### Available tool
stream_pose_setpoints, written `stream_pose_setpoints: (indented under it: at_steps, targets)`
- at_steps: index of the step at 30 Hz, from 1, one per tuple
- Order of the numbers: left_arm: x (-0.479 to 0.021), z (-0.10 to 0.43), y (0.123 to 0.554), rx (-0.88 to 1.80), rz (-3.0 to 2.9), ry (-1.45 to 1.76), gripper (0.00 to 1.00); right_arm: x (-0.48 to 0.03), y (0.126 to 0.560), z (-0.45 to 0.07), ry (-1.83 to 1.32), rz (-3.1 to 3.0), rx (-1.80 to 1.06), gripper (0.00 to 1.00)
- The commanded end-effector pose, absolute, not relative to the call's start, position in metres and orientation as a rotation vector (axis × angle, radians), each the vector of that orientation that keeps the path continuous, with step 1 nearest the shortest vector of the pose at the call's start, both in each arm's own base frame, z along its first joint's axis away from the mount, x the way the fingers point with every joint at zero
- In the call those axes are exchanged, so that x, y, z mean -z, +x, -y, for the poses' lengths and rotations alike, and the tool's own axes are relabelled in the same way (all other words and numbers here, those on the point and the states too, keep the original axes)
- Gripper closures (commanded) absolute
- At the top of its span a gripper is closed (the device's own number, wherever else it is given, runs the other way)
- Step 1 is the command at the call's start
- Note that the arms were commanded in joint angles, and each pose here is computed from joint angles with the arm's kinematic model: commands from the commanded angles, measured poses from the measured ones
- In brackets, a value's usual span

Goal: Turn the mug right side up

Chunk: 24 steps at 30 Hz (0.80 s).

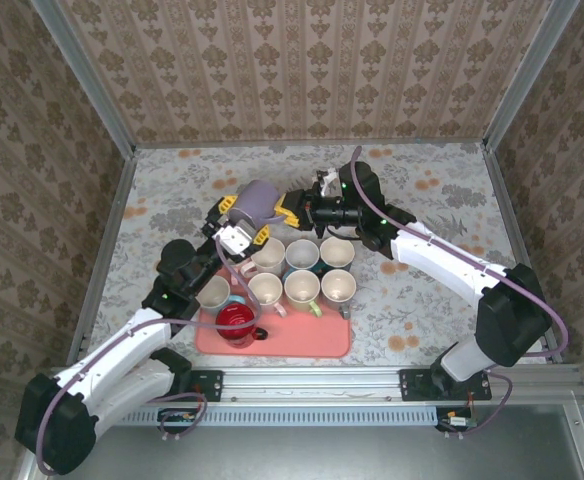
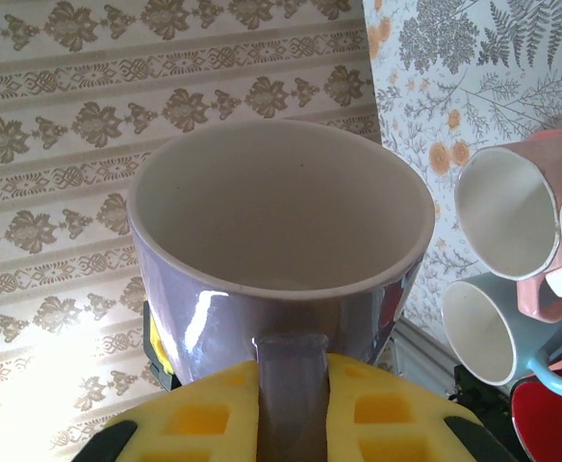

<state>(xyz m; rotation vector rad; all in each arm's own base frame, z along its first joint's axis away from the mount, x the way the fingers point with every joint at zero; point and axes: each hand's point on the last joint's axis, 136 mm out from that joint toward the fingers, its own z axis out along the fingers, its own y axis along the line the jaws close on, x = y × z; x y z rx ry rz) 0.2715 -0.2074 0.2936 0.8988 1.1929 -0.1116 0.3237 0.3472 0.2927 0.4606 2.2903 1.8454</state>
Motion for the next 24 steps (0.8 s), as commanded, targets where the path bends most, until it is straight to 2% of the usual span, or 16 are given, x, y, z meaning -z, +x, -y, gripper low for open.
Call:
stream_pose_setpoints:
  at_steps: [1, 7, 11, 15, 24]
  targets:
    - [-0.314, 0.222, 0.251, 0.174, -1.073, 0.935, 0.45, -0.314, 0.316, -0.356, 0.331, -2.234, -1.902, 0.97]
    - [-0.314, 0.220, 0.254, 0.172, -1.095, 0.908, 0.01, -0.324, 0.322, -0.336, 0.359, -2.172, -1.861, 1.00]
    - [-0.317, 0.216, 0.261, 0.189, -1.170, 0.868, 0.00, -0.332, 0.326, -0.313, 0.325, -2.137, -1.723, 1.00]
    - [-0.318, 0.210, 0.271, 0.220, -1.304, 0.804, 0.00, -0.347, 0.315, -0.279, 0.152, -2.110, -1.387, 1.00]
    - [-0.318, 0.178, 0.291, 0.257, -1.625, 0.587, 0.00, -0.332, 0.299, -0.232, -0.133, -1.998, -0.856, 1.00]
